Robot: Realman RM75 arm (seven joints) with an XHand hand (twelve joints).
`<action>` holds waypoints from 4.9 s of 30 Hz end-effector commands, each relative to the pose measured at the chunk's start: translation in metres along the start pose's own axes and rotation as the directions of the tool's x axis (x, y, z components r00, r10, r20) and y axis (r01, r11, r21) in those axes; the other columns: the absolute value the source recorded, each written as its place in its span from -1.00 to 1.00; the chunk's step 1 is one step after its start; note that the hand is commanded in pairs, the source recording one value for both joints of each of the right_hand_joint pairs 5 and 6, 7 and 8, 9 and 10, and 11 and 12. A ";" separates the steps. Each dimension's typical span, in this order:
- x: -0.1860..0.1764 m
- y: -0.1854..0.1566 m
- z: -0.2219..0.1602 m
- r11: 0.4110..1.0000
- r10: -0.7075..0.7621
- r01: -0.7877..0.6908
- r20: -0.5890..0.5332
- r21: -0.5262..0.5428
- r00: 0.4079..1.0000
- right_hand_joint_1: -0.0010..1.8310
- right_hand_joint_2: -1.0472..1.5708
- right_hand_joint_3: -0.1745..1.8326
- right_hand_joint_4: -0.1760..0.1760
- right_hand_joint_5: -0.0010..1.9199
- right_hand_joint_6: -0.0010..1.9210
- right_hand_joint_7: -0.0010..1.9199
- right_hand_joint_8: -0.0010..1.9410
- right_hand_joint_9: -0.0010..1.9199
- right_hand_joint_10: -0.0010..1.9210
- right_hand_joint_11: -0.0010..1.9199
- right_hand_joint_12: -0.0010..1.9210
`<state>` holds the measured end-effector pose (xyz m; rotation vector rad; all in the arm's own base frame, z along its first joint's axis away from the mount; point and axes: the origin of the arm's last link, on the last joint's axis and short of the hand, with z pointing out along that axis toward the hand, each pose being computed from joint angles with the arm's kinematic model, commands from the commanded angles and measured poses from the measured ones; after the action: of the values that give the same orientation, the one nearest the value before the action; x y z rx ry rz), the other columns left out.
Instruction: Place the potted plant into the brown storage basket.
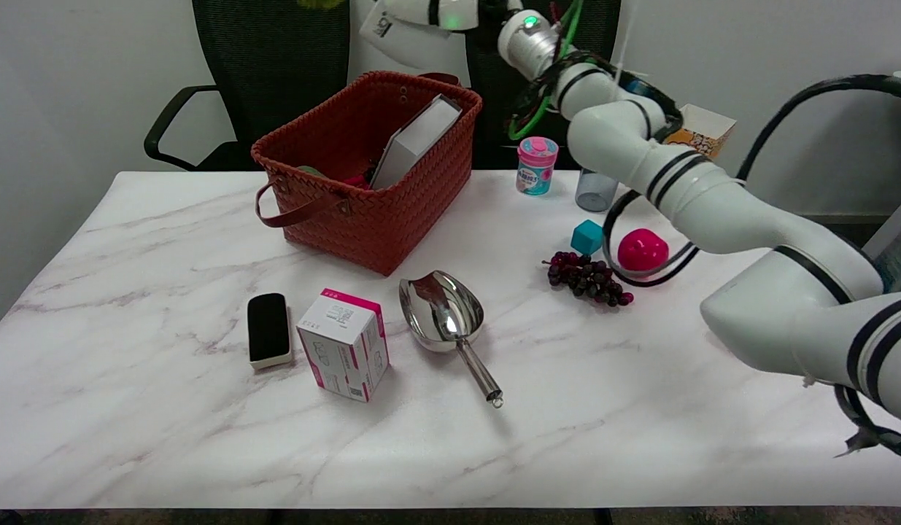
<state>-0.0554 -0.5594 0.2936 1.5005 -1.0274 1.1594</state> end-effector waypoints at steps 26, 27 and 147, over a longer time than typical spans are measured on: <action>-0.119 0.057 0.006 0.966 0.071 -0.023 0.180 -0.256 0.981 0.27 0.43 -0.25 0.00 -0.18 -0.18 0.22 0.21 0.10 0.10 -0.28 -0.28; -0.117 0.059 0.006 0.966 0.070 -0.022 0.179 -0.259 0.981 0.27 0.43 -0.25 0.00 -0.18 -0.18 0.22 0.21 0.10 0.10 -0.28 -0.28; -0.077 0.049 0.031 0.956 -0.088 0.098 0.048 -0.276 0.995 0.18 0.27 0.03 0.00 -0.18 -0.18 0.04 0.03 -0.55 -0.55 -0.72 -0.72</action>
<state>-0.1070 -0.5953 0.2183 1.3403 -1.1098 0.8967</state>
